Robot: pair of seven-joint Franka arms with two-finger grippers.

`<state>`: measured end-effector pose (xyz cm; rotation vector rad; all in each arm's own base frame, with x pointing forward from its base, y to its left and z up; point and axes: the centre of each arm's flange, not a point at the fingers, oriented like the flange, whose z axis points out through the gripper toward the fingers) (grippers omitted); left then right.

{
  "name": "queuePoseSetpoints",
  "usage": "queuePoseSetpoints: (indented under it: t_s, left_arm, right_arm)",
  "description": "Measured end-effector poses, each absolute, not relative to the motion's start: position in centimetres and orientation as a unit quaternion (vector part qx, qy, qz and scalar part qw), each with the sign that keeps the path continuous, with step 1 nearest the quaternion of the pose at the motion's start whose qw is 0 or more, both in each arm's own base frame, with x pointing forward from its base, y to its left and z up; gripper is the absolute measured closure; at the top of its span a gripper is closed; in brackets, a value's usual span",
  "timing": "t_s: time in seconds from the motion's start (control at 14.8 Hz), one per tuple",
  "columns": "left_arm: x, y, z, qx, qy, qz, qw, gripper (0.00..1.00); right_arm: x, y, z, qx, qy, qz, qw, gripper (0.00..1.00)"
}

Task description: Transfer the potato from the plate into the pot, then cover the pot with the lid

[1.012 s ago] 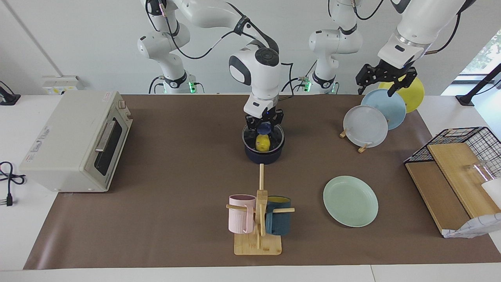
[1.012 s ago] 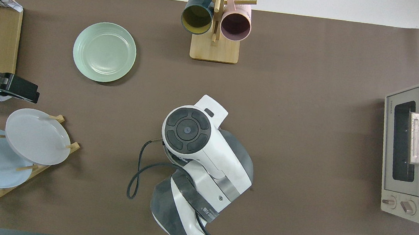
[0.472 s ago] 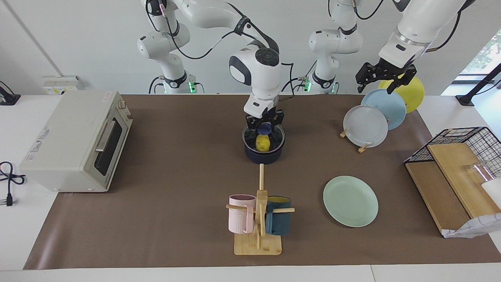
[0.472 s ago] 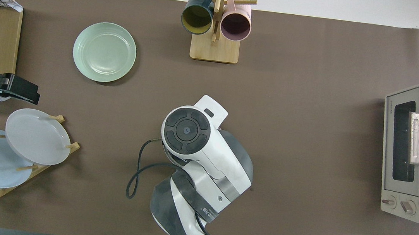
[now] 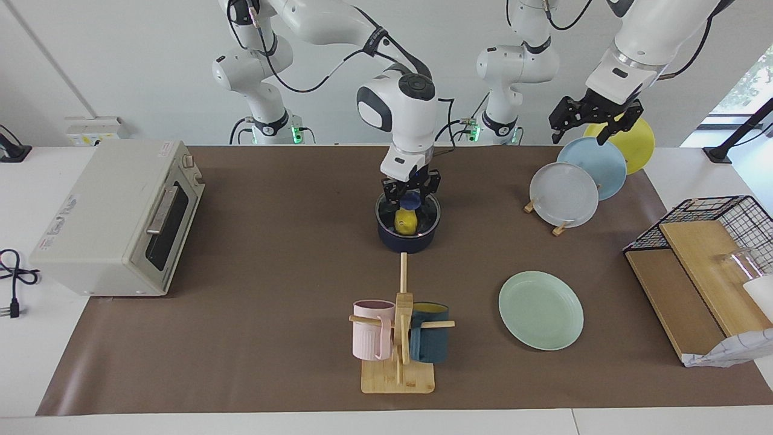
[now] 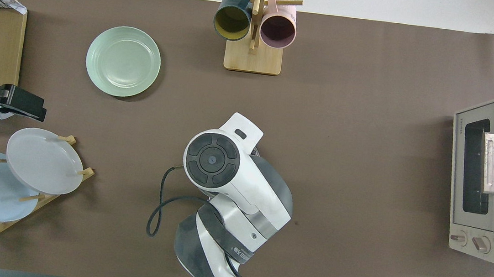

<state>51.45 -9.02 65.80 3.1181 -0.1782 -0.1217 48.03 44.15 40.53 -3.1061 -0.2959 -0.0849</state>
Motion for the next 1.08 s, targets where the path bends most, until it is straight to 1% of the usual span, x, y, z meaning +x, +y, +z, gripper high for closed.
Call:
queuePoseSetpoints:
  t_s: [0.4,0.74,0.81,0.88,0.94,1.01,1.08]
  left_arm:
    - [51.8,-7.5,65.8,0.998,-0.04,-0.038,0.009,0.0]
    - [51.8,-7.7,65.9,0.998,-0.042,-0.037,0.009,0.0]
    - [51.8,-7.7,65.9,0.998,-0.042,-0.037,0.009,0.0]
    - [51.8,-7.7,65.9,0.998,-0.042,-0.037,0.009,0.0]
    - [51.8,-7.7,65.9,0.998,-0.042,-0.037,0.009,0.0]
    - [51.8,-7.7,65.9,0.998,-0.042,-0.037,0.009,0.0]
    - [51.8,-7.7,65.9,0.998,-0.042,-0.037,0.009,0.0]
  right_arm:
    - [48.0,44.1,40.5,-0.995,-0.095,-0.027,0.01,0.34]
    - [48.1,44.1,40.4,-0.994,-0.1,-0.033,0.002,0.34]
    - [48.2,44.1,40.3,-0.994,-0.101,-0.034,0.001,0.3]
    - [48.2,44.1,40.2,-0.994,-0.101,-0.034,-0.001,0.3]
    - [48.2,44.0,40.1,-0.994,-0.101,-0.034,-0.001,0.26]
    - [48.3,44.0,40.2,-0.994,-0.101,-0.035,-0.002,0.18]
    - [48.4,44.0,40.5,-0.994,-0.101,-0.038,-0.001,0.06]
